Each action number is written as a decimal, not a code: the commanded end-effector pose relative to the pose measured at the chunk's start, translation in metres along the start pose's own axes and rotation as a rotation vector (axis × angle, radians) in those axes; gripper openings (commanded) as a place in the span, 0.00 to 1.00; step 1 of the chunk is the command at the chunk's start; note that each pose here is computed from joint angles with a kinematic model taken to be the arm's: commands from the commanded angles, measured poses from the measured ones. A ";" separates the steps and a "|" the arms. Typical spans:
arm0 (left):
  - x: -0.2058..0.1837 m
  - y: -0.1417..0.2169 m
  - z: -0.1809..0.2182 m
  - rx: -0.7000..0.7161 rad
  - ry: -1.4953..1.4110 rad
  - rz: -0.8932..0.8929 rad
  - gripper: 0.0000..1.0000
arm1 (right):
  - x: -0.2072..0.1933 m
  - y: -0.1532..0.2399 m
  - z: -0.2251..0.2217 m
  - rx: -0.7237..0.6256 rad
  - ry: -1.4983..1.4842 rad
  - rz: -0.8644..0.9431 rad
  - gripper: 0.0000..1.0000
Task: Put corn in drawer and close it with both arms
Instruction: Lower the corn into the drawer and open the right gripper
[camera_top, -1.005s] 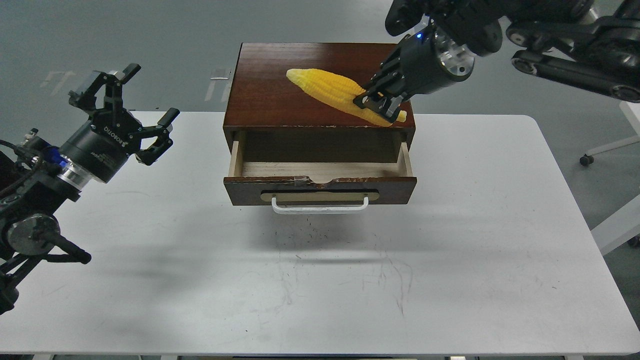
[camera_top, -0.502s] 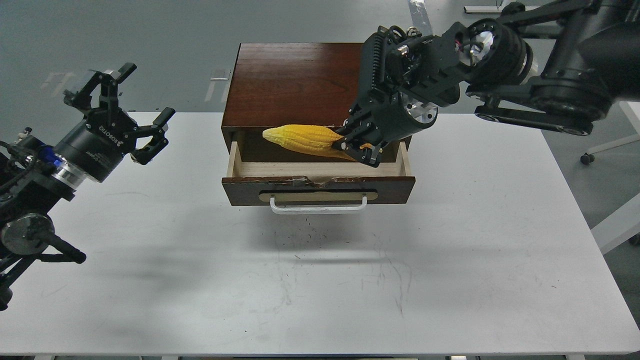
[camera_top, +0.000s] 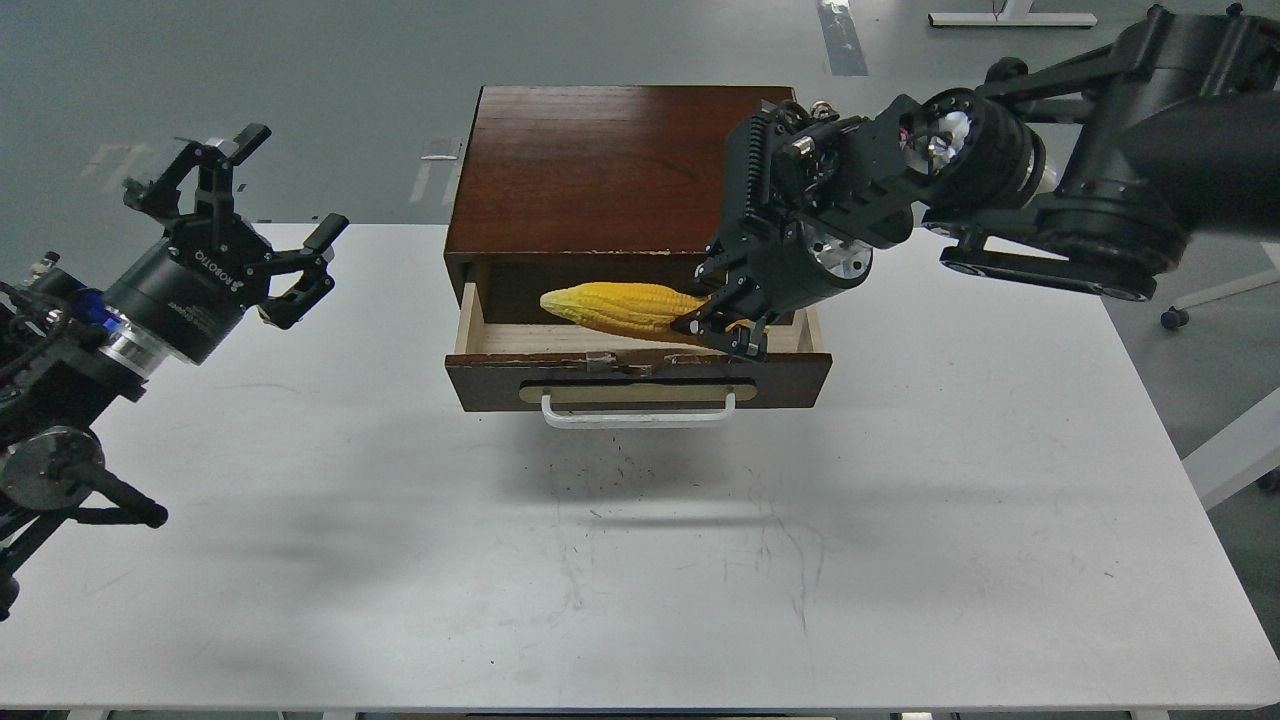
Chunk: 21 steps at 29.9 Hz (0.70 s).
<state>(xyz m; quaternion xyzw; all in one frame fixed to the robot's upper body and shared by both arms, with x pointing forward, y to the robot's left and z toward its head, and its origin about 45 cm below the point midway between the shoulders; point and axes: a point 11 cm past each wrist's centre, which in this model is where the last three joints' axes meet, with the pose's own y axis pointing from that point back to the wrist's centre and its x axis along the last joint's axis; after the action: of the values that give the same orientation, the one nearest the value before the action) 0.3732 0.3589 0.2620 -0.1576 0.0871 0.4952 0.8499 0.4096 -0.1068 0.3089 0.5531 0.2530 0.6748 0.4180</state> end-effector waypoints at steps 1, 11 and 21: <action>0.000 0.000 0.000 0.000 0.001 0.000 0.99 | 0.000 -0.001 0.000 0.001 -0.002 0.001 0.46; 0.000 0.000 0.000 0.000 0.001 0.000 0.99 | 0.002 0.001 0.001 -0.002 -0.006 0.008 0.63; 0.000 0.000 0.000 0.000 0.001 -0.003 0.99 | 0.031 0.053 0.035 -0.105 -0.174 0.221 0.82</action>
<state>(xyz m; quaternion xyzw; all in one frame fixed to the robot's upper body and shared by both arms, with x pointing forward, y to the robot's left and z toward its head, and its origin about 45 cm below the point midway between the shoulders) 0.3731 0.3586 0.2622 -0.1582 0.0873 0.4942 0.8504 0.4217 -0.1093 0.3572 0.5788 0.1712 0.6880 0.4029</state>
